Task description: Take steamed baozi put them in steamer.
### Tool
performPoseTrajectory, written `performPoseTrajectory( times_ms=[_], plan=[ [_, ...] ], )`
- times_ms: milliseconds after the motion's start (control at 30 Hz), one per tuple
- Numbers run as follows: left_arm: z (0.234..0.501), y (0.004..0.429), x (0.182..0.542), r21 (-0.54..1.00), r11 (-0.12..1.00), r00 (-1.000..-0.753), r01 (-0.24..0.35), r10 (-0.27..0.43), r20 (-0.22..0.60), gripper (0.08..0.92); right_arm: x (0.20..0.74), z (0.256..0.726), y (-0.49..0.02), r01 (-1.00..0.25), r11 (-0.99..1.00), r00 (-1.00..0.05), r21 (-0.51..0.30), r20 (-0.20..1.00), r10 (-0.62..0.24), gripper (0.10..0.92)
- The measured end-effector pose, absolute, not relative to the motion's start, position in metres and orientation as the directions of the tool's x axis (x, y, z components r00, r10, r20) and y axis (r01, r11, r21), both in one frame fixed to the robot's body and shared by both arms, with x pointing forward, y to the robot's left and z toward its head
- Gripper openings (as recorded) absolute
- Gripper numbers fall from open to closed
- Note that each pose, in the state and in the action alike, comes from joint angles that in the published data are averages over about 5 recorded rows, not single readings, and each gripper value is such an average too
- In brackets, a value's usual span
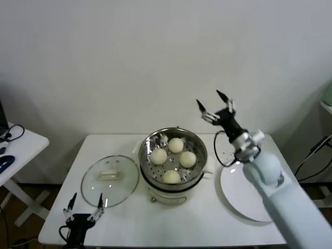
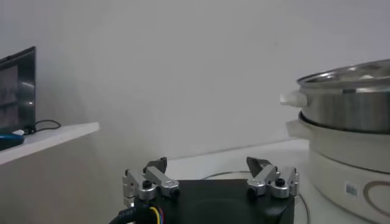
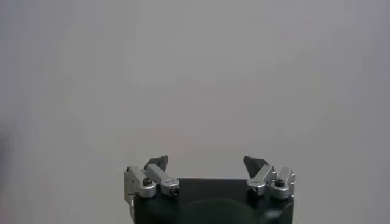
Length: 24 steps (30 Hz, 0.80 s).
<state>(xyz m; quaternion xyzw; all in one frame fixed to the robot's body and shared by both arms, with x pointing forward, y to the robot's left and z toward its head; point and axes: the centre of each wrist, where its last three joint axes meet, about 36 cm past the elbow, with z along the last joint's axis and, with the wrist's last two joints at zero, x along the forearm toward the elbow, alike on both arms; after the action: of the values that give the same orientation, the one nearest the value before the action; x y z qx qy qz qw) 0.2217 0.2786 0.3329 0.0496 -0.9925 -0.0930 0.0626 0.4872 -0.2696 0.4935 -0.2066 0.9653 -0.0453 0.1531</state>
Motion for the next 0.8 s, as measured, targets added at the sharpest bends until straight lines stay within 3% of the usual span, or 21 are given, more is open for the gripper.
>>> performPoseTrajectory(
  times_ms=[167,400,567,800],
  plan=[
    [0.333,0.277,0.220,0.182,0.979,-0.987,-0.092,-0.113,0.111,0.823,0.419,0.403,-0.277,-0.270,0.963,-0.929,0.002,-0.264,-0.260,0.823],
    [0.332,0.274,0.219,0.173,0.981,-0.988,-0.091,-0.110,0.109,0.823,0.308,0.307,-0.277,-0.134,0.985,-0.982,0.105,-0.151,-0.117,0.823],
    [0.332,0.273,0.218,0.169,0.981,-0.988,-0.091,-0.110,0.108,0.823,0.252,0.273,-0.268,-0.078,0.987,-0.993,0.143,-0.099,-0.064,0.823],
    [0.332,0.270,0.218,0.159,0.983,-0.989,-0.089,-0.106,0.101,0.823,0.214,0.258,-0.255,-0.045,0.984,-0.997,0.171,-0.077,-0.032,0.823]
  ],
)
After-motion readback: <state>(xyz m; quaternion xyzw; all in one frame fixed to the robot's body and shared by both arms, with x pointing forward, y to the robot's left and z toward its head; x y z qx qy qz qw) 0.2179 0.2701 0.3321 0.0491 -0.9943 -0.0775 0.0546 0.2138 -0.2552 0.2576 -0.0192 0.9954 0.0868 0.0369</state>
